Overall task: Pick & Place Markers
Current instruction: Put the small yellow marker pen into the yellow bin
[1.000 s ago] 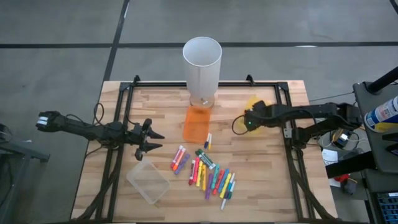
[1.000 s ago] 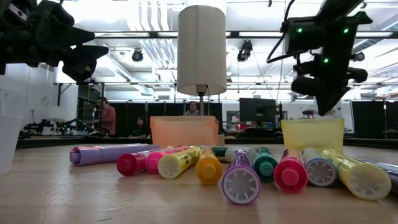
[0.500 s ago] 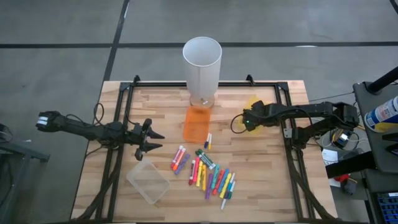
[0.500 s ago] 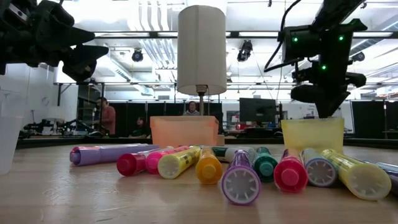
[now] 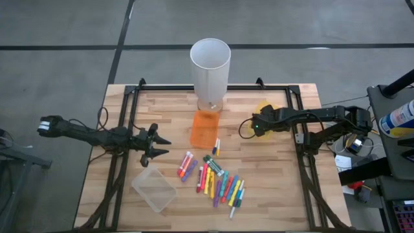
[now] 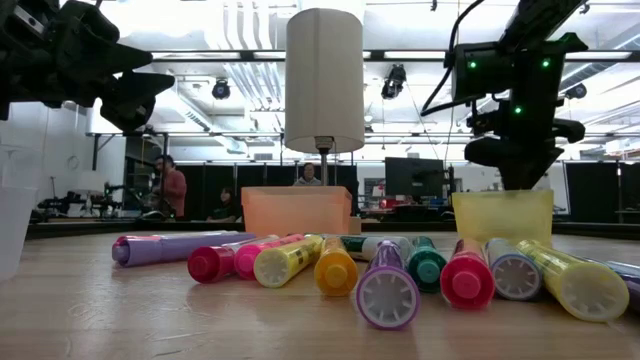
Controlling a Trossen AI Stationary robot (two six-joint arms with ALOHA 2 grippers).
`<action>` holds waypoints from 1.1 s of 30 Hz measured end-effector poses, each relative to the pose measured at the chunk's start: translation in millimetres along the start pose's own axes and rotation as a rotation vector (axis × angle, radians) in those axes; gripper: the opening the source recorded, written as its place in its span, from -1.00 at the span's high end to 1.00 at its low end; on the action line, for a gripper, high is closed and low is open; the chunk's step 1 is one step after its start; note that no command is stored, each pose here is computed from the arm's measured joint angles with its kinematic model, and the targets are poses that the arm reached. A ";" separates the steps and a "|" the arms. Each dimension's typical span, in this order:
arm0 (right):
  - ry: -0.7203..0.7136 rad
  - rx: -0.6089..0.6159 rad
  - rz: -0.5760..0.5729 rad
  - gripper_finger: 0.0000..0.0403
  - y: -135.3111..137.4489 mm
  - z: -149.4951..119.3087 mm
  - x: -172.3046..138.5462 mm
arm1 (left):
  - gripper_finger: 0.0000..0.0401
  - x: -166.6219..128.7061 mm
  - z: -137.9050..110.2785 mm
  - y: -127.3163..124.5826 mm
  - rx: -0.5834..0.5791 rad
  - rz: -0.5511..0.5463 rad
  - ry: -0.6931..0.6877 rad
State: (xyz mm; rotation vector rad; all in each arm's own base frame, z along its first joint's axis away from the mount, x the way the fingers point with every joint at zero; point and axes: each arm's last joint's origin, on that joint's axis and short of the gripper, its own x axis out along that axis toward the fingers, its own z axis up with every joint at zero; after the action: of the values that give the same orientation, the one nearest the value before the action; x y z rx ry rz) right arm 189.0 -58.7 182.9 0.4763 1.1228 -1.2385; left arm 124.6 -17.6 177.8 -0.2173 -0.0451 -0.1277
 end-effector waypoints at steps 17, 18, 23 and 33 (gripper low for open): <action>0.008 0.010 0.046 0.04 2.9 7.3 -9.3 | 0.13 0.0 0.0 0.0 0.000 0.000 0.000; 0.003 0.010 0.056 0.04 4.0 9.1 -12.0 | 0.13 0.0 0.0 0.0 0.000 0.000 0.000; -0.040 0.002 0.117 0.04 11.8 17.6 -29.8 | 0.13 0.0 0.0 0.0 0.000 0.000 0.000; -0.155 -0.054 0.295 0.07 37.0 13.6 -62.1 | 0.13 0.0 -0.1 0.0 0.000 0.000 0.001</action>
State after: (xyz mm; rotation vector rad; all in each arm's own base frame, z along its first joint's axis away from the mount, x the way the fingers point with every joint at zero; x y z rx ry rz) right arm 233.1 -27.0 232.6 0.4776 0.9158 -0.9680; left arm 124.6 -17.6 177.6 -0.2175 -0.0445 -0.1277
